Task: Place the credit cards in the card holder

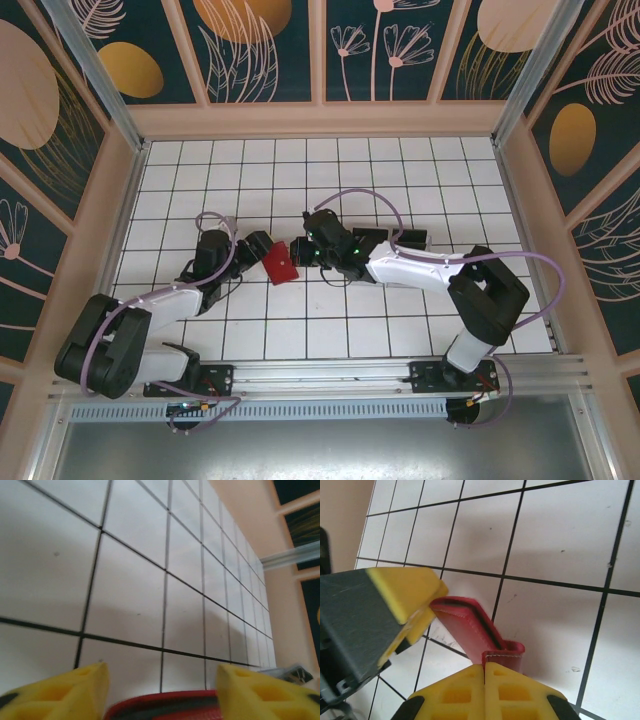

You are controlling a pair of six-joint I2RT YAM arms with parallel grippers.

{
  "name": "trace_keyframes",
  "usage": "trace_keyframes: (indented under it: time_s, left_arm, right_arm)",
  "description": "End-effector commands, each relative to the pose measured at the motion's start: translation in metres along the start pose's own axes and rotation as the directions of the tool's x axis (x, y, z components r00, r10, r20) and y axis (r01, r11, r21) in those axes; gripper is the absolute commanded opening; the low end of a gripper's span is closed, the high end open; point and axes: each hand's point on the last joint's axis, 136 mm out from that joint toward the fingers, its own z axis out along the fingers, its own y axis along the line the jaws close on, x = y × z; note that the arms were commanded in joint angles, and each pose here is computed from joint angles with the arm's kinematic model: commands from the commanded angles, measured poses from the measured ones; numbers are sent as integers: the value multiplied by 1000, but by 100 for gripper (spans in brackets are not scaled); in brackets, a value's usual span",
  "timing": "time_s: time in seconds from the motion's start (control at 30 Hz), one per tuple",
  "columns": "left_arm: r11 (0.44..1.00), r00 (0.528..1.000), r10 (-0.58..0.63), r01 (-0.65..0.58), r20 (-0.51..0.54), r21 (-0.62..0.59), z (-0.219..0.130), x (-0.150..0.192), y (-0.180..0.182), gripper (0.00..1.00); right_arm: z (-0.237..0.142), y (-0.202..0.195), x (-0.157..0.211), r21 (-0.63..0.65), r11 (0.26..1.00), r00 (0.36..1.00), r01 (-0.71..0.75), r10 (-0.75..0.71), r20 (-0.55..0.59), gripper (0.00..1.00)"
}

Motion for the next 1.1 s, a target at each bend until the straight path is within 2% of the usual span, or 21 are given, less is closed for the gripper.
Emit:
trace_keyframes:
  time_s: [0.0,0.2,0.47,1.07]
  left_arm:
    - [995,999,49,-50,-20,-83,-1,11,23,65]
    - [992,997,76,-79,-31,-102,-8,15,28,73]
    - [991,993,113,-114,-18,-71,-19,9,12,83]
    - [993,991,118,-120,-61,-20,-17,12,-2,89]
  right_arm:
    - [2,5,5,-48,999,1000,21,-22,-18,0]
    - [-5,14,5,-73,997,1000,24,-25,-16,0]
    - [-11,26,3,-94,995,1000,22,-23,-12,0]
    - [-21,46,-6,-158,987,1000,13,-10,23,0]
